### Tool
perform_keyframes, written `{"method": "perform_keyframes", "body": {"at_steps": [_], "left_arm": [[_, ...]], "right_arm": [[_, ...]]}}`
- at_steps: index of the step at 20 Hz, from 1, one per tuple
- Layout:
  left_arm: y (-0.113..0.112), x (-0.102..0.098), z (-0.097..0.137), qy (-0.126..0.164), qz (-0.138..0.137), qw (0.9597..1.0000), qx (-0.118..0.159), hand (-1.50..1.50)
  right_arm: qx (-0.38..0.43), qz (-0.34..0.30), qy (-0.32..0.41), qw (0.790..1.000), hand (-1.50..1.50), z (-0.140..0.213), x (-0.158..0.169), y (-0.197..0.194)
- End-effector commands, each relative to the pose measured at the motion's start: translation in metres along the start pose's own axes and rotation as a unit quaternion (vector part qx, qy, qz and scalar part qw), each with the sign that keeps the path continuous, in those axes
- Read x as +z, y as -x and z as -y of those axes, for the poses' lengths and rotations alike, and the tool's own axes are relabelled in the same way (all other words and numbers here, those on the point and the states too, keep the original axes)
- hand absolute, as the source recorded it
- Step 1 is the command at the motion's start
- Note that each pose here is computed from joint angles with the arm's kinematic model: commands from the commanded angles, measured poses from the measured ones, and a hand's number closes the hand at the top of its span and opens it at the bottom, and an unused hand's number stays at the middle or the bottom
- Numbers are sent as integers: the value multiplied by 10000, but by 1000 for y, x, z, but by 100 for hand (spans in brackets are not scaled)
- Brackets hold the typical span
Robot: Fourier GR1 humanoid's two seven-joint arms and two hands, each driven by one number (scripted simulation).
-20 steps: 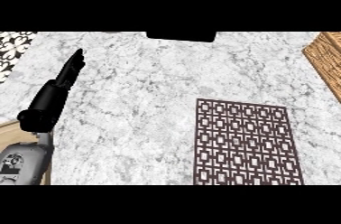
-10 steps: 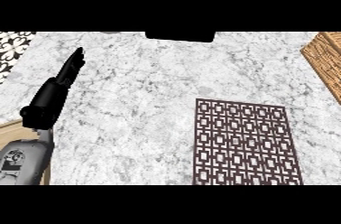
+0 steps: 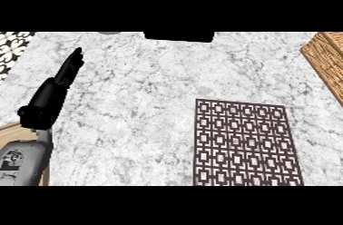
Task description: Pick the pear from the placemat and place it in the basket
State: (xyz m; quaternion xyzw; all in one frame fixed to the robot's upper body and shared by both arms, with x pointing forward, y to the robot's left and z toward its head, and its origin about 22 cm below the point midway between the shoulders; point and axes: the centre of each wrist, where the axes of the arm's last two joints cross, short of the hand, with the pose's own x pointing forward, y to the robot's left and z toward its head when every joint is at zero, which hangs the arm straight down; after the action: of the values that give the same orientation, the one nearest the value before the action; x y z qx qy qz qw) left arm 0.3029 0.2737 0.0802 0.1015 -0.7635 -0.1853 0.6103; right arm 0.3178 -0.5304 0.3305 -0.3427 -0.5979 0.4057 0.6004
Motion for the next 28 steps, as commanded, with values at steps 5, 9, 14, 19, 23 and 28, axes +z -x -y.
{"method": "perform_keyframes", "body": {"at_steps": [5,9,14,19,23,28], "left_arm": [[-4,0,5,-79,-21,10000,50,0],[-2,-1,5,30,-21,10000,-52,0],[8,4,3,-146,-82,9998,-55,0],[2,1,5,-38,4,10000,12,0],[10,6,5,-73,-67,10000,-5,0],[-1,0,2,-50,74,10000,-4,0]], "right_arm": [[923,179,-632,9936,150,-12,-2,12],[449,174,-873,9950,-150,-22,-18,10],[-111,481,-805,9955,-150,-19,-17,13],[-1597,700,-114,9846,-150,-12,-20,10],[-2503,350,700,9650,-150,0,4,28],[-3114,-132,1551,9374,-150,4,29,45]]}}
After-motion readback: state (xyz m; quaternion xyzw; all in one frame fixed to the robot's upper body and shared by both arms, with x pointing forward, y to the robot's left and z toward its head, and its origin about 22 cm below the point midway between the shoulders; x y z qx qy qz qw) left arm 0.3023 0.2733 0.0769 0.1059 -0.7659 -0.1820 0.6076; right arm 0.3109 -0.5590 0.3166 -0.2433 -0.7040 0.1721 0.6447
